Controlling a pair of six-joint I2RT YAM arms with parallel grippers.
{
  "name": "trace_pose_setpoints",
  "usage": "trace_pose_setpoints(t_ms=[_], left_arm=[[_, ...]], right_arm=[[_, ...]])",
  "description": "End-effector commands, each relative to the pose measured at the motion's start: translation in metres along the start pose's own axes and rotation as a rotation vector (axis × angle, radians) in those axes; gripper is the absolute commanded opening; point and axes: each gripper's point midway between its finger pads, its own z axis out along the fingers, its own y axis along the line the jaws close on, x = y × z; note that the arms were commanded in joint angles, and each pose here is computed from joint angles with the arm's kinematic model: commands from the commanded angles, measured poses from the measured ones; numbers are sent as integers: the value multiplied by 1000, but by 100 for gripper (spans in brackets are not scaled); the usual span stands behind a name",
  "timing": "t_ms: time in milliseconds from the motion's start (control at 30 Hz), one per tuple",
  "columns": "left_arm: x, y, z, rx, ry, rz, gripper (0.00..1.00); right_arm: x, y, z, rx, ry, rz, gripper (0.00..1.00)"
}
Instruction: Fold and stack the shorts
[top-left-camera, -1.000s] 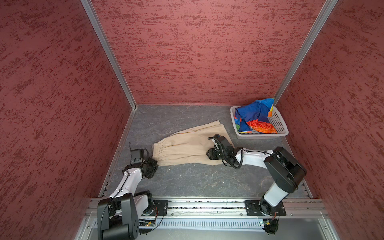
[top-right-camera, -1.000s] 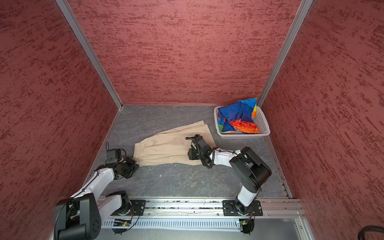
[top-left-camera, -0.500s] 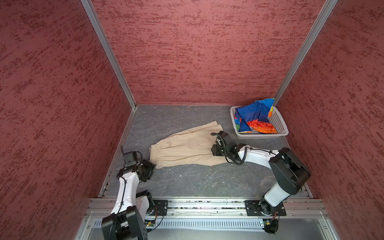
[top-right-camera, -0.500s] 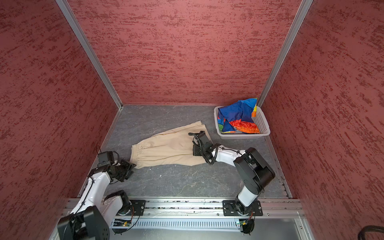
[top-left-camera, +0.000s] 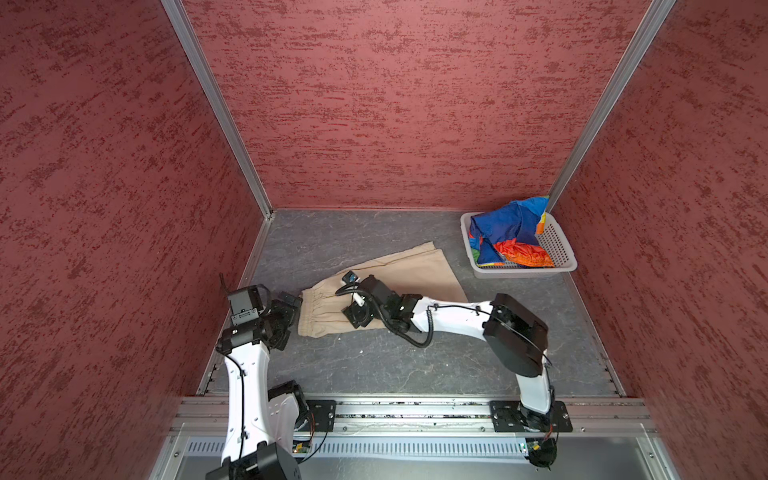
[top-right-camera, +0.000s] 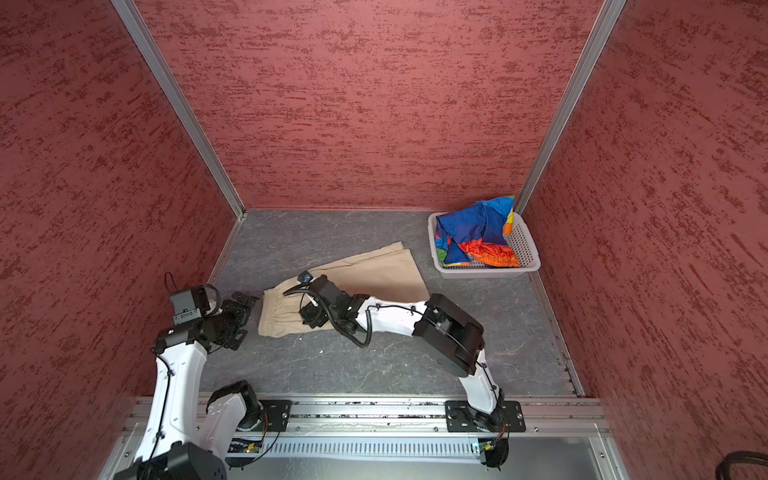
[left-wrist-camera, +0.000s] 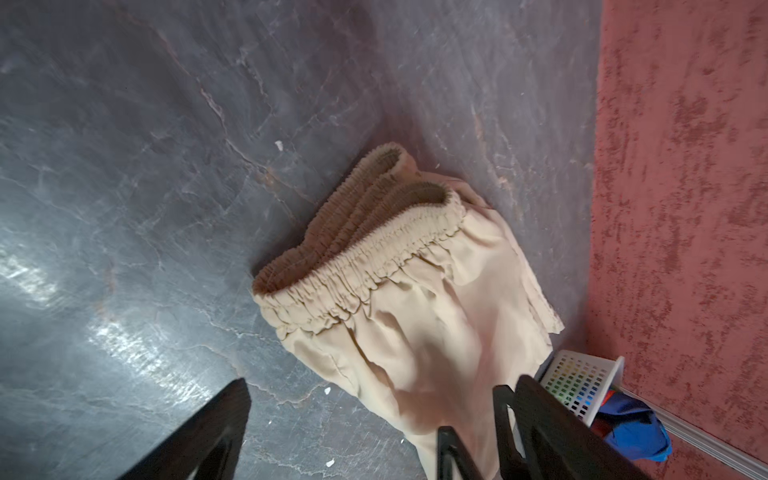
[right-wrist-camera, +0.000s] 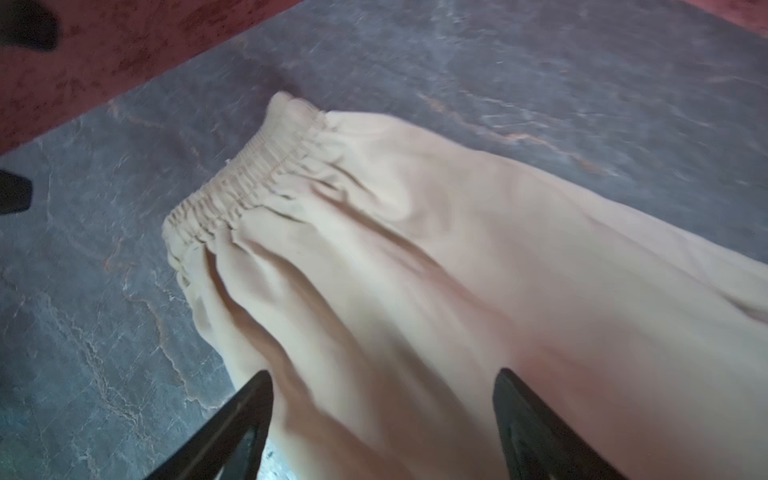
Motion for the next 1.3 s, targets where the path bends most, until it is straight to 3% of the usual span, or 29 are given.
trace_pose_setpoints(t_ms=[0,200,567,700,900,1133,1167,1233,1267], left_arm=[[-8,2,4,4,0,-21,100],[-35,4,8,108,-27,-184,99],[-47,23,16,114,2,-283,100],[-46,28,22,109,21,-296,99],[-43,33,28,108,40,-306,100],[-29,44,34,81,80,-294,100],[-25,47,36,76,91,-297,99],[-17,52,41,74,114,-309,100],[-14,54,43,73,123,-311,100]], right_arm=[[-22,36,9,-62,-59,-140,87],[-25,76,39,-108,-72,-278,99],[-2,100,96,-172,39,-309,98],[16,96,106,-160,107,-315,93],[34,91,108,-160,164,-291,68],[22,81,93,-250,124,-124,51],[17,78,89,-265,106,-92,45],[7,70,82,-268,58,-34,12],[1,66,77,-267,26,-15,3]])
